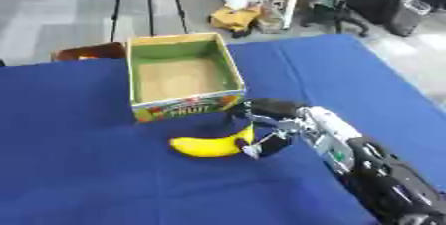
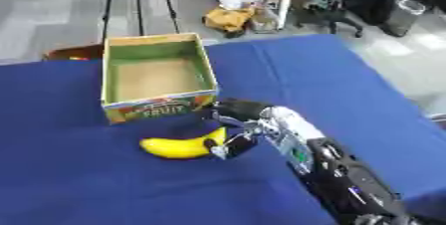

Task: Pick up objects on the table and place them in the box.

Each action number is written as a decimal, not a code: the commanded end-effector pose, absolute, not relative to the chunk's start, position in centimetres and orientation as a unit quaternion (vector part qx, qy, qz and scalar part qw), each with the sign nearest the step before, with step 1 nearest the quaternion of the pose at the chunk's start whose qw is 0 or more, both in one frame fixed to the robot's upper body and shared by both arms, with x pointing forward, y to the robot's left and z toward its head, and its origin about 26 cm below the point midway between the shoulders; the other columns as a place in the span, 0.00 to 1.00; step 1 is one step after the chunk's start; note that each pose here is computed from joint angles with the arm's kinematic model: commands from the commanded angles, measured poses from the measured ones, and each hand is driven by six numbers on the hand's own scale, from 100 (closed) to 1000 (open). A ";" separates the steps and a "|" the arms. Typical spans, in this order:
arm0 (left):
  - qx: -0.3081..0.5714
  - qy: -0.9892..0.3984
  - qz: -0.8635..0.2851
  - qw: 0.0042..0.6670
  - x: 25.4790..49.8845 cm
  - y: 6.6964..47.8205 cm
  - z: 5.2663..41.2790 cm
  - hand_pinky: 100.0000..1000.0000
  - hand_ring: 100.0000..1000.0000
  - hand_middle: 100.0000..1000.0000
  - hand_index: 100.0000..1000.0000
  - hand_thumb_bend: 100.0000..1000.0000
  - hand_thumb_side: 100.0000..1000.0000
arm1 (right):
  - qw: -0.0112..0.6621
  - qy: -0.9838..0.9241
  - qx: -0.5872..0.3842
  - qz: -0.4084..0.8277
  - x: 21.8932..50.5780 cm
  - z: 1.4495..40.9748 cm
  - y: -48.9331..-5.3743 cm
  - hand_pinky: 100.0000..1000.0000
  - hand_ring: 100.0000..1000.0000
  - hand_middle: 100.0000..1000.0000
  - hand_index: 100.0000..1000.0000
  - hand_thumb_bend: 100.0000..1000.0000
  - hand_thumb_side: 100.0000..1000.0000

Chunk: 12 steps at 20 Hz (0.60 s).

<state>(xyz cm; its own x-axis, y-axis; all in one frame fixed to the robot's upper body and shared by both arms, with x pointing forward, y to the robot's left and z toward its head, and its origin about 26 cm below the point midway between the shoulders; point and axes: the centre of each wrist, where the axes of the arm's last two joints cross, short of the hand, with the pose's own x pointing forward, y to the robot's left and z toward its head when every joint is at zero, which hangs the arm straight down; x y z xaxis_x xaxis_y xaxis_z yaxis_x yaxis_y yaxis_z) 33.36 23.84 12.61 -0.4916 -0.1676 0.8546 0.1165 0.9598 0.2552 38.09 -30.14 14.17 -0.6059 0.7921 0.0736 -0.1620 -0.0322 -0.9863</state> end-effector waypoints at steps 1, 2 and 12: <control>0.020 -0.857 -0.147 0.493 33.4 24.1 13.4 0.39 0.51 0.72 0.68 0.55 0.81 | 0.342 -0.592 -0.281 0.673 38.1 15.6 -30.8 0.65 0.89 0.76 0.83 0.00 0.18; 0.020 -0.857 -0.147 0.493 33.4 24.1 13.4 0.39 0.51 0.72 0.68 0.55 0.81 | 0.340 -0.593 -0.281 0.674 38.1 15.7 -30.7 0.65 0.89 0.76 0.83 0.00 0.18; 0.020 -0.857 -0.147 0.494 33.3 24.1 13.4 0.39 0.51 0.72 0.68 0.55 0.81 | 0.323 -0.586 -0.264 0.695 38.0 15.6 -29.6 0.66 0.89 0.76 0.83 0.00 0.21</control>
<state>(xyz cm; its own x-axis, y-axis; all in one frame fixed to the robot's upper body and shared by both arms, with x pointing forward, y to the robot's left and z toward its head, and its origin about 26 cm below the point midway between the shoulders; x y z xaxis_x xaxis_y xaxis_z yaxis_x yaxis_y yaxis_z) 33.36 23.84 12.61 -0.4915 -0.1676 0.8546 0.1166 0.9598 0.2553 37.90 -29.24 14.18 -0.6481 0.7595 0.0558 -0.1699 -0.0727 -0.9828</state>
